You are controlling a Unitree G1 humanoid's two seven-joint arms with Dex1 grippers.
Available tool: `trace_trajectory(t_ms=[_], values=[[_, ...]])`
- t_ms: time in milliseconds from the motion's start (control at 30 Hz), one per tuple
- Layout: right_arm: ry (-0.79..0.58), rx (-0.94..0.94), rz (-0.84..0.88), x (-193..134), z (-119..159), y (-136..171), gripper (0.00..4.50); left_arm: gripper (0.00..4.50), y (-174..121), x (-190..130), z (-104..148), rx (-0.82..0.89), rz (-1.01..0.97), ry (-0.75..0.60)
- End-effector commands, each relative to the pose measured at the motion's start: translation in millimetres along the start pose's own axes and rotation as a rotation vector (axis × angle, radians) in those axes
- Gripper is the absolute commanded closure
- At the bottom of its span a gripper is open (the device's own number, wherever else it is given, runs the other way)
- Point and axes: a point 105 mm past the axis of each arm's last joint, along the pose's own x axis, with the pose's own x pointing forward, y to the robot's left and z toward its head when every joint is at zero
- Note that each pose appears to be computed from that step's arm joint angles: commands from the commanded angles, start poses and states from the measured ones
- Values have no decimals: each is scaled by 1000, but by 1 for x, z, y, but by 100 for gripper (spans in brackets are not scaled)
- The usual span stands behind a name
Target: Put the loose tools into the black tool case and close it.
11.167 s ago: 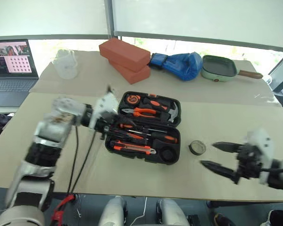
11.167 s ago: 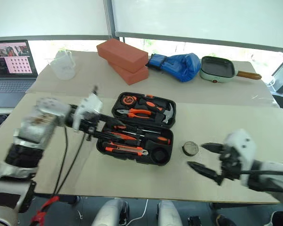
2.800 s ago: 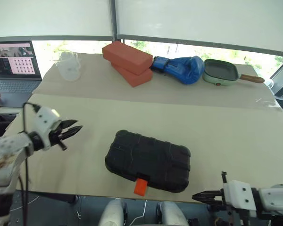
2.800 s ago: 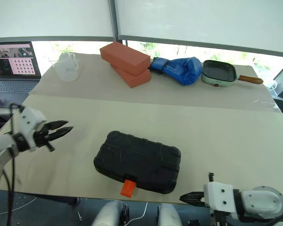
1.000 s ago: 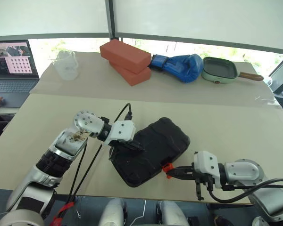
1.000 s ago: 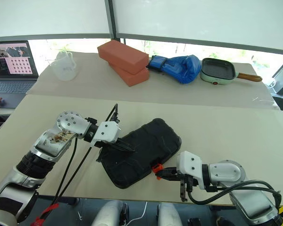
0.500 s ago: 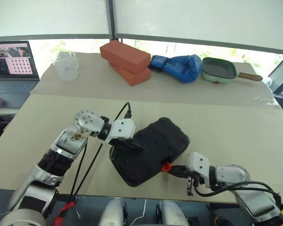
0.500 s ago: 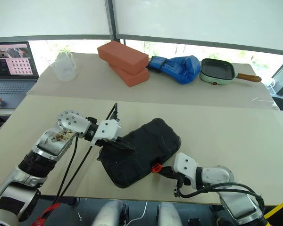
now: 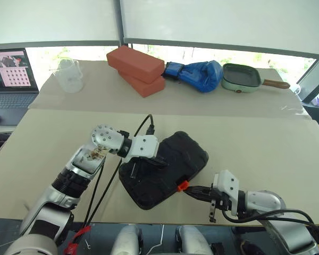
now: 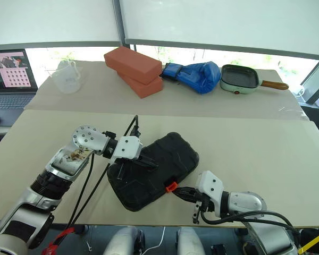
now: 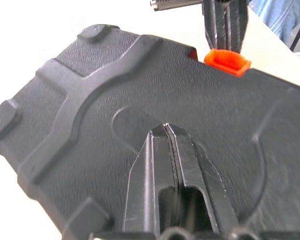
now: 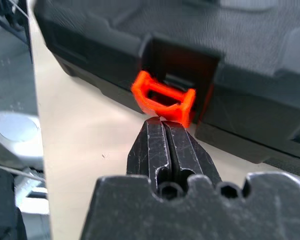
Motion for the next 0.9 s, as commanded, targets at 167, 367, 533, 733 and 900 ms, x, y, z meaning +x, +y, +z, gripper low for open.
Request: trace_trajectory(t_ms=[167, 367, 533, 733, 900], values=[[-59, -74, -7, 0, 21, -1, 450, 447, -13, 9, -23, -74, -39, 64], [-4, -75, 55, -23, 24, 0, 421, 376, -5, -21, -25, -260, 80, 17], [34, -49, 115, -61, 45, -19, 274, 207, -15, -81, -27, -448, 227, 4], [92, 54, 159, -121, 74, -50, 64, 0, -65, -180, -19, -678, 457, 78], [124, 89, 153, -138, 68, -60, 33, 0, -83, -207, -13, -708, 604, 84]])
